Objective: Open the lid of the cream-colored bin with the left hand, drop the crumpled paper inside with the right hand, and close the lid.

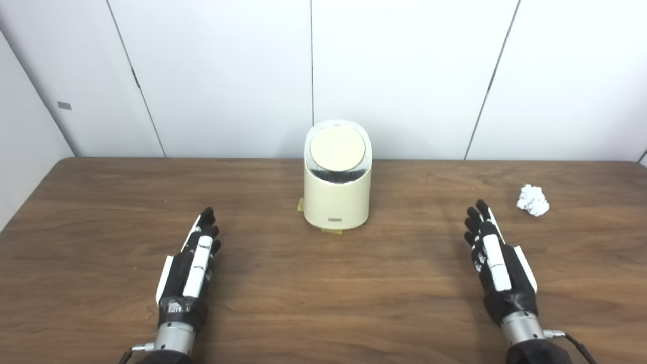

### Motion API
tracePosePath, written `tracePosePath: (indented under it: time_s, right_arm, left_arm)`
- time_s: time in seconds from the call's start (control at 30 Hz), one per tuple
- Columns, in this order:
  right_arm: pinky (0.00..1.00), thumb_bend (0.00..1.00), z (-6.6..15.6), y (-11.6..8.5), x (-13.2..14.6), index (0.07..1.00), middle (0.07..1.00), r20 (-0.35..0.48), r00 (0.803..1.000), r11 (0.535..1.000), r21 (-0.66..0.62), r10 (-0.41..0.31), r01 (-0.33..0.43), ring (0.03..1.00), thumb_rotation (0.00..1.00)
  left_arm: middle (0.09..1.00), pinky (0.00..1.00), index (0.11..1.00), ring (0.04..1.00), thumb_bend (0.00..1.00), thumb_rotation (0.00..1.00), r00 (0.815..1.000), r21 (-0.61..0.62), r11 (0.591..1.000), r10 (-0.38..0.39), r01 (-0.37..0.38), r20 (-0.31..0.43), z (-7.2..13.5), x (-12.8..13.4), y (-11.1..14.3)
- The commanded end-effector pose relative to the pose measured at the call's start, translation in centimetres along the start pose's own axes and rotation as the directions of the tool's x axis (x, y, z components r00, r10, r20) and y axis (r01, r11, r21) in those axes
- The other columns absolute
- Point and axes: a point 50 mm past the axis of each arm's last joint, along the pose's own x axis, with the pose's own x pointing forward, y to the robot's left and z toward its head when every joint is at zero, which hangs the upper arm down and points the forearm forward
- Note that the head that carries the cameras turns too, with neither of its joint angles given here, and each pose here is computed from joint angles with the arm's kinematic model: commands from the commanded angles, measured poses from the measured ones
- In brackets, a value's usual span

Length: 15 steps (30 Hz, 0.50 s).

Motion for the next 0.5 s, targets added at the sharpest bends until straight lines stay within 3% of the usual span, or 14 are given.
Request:
tracePosePath:
  time_s: [0.0,0.3,0.47]
  right_arm:
    - [1.0,0.6,1.59,0.16,0.92,1.0,0.983,0.082,0.996,1.0,-0.016,0.021,-0.02,0.989,0.89]
    - [1.0,0.59,1.52,0.48,0.93,1.0,0.991,0.087,0.996,0.999,-0.027,0.029,-0.027,0.989,0.89]
    - [1.0,0.6,1.37,0.58,0.96,1.0,0.994,0.08,0.996,0.999,-0.031,0.029,-0.027,0.991,0.9]
  left_arm:
    - [1.0,1.0,1.0,1.0,0.44,0.8,0.997,0.001,1.0,-0.014,0.013,0.08,1.52,0.47,-0.37]
    - [1.0,1.0,1.0,1.0,0.46,0.74,0.997,-0.019,1.0,-0.005,0.007,0.075,1.69,0.6,-0.06]
    - [0.995,1.0,1.0,1.0,0.51,0.6,0.997,0.016,1.0,-0.02,0.019,0.076,2.16,0.95,0.06]
